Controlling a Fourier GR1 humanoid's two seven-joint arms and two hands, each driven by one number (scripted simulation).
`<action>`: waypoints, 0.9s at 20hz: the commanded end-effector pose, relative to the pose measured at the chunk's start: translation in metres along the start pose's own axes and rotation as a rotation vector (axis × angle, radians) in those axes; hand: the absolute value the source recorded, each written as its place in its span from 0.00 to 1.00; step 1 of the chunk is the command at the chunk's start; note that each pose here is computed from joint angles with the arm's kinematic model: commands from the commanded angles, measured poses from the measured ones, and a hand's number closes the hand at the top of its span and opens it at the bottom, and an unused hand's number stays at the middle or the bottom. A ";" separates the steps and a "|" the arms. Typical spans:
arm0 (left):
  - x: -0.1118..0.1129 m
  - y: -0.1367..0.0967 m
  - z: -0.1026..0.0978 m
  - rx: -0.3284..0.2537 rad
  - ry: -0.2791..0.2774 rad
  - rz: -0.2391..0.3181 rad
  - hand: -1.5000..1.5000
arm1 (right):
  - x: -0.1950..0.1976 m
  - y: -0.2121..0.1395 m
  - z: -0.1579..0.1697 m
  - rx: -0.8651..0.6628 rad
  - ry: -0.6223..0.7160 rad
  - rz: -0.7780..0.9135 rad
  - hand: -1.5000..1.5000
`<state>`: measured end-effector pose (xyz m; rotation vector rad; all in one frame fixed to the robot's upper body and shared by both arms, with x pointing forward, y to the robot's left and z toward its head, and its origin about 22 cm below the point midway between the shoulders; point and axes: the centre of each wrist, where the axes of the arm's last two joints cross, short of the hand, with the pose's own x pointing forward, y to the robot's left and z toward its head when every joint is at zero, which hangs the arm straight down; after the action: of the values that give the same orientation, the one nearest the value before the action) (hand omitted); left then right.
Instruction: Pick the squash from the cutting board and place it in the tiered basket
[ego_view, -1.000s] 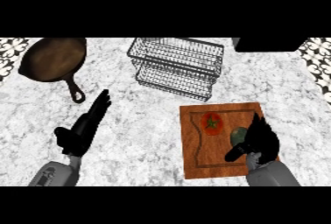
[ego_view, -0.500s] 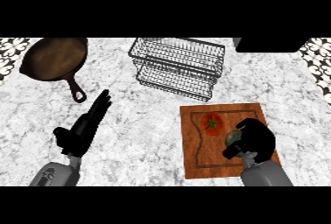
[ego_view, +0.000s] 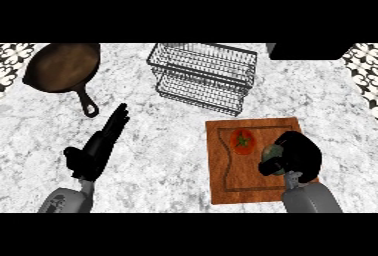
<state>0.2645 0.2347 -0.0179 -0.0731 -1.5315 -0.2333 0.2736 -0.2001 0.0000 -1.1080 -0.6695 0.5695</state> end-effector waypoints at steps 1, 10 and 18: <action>0.003 0.000 0.008 -0.001 -0.003 0.015 0.50 | -0.043 -0.033 -0.032 0.027 -0.156 0.098 1.00; -0.010 0.005 0.006 0.021 0.003 0.014 0.50 | -0.075 -0.097 -0.049 -0.084 -0.383 -0.094 1.00; -0.001 0.000 0.001 0.002 0.009 0.005 0.50 | -0.040 -0.165 -0.001 -0.186 -0.630 -0.380 1.00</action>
<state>0.2616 0.2378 -0.0226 -0.0670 -1.5242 -0.2180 0.2650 -0.2975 0.1086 -0.9436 -1.3308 0.5721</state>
